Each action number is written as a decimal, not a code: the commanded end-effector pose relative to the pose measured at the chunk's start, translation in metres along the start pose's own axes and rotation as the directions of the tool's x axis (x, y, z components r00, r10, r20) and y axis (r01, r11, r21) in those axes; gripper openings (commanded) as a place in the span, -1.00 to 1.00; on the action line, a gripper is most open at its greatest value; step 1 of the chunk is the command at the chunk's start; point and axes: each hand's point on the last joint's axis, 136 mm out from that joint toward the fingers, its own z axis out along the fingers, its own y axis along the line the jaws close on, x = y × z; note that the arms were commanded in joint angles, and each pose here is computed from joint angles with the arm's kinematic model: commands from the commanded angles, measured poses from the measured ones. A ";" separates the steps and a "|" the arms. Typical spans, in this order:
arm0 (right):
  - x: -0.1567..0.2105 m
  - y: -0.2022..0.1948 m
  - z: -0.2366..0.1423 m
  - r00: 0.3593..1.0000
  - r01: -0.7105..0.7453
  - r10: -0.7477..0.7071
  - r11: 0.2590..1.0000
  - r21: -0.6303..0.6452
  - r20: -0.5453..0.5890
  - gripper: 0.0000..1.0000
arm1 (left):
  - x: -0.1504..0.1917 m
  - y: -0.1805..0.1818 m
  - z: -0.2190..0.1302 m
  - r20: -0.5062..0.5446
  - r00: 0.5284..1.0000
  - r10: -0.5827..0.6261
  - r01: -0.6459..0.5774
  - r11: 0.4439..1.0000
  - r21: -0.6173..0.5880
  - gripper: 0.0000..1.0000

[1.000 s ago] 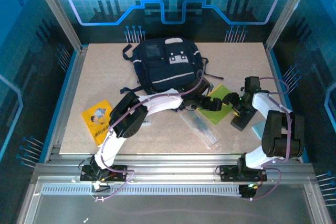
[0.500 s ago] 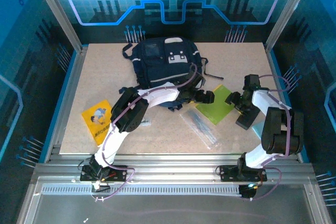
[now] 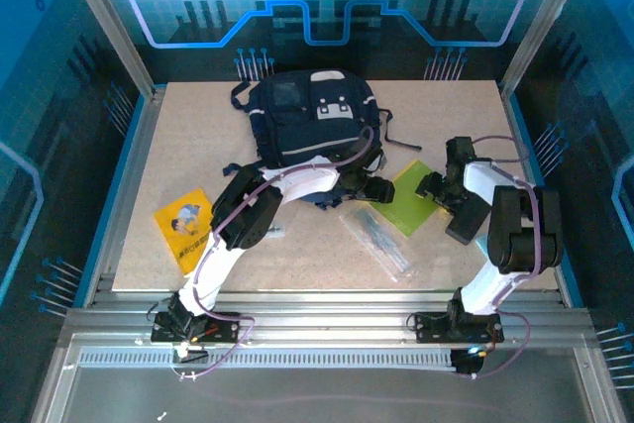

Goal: Pack books, pencil case, and school supplies into a backpack

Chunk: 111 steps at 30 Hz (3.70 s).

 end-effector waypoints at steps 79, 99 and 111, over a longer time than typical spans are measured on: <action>0.008 0.190 -0.175 0.930 0.366 -0.299 0.703 -0.610 0.214 0.94 | -0.097 0.012 -0.184 0.241 0.826 -0.509 0.151 0.612 0.776 -1.00; 0.085 0.215 -0.123 0.988 0.039 0.082 0.691 -0.722 0.132 1.00 | -0.121 0.043 -0.198 0.425 0.525 -0.738 0.222 0.600 0.768 -1.00; 0.062 0.257 -0.137 0.969 0.046 0.171 0.584 -0.811 0.178 0.92 | -0.106 0.026 -0.189 0.382 0.507 -0.773 0.231 0.549 0.804 -1.00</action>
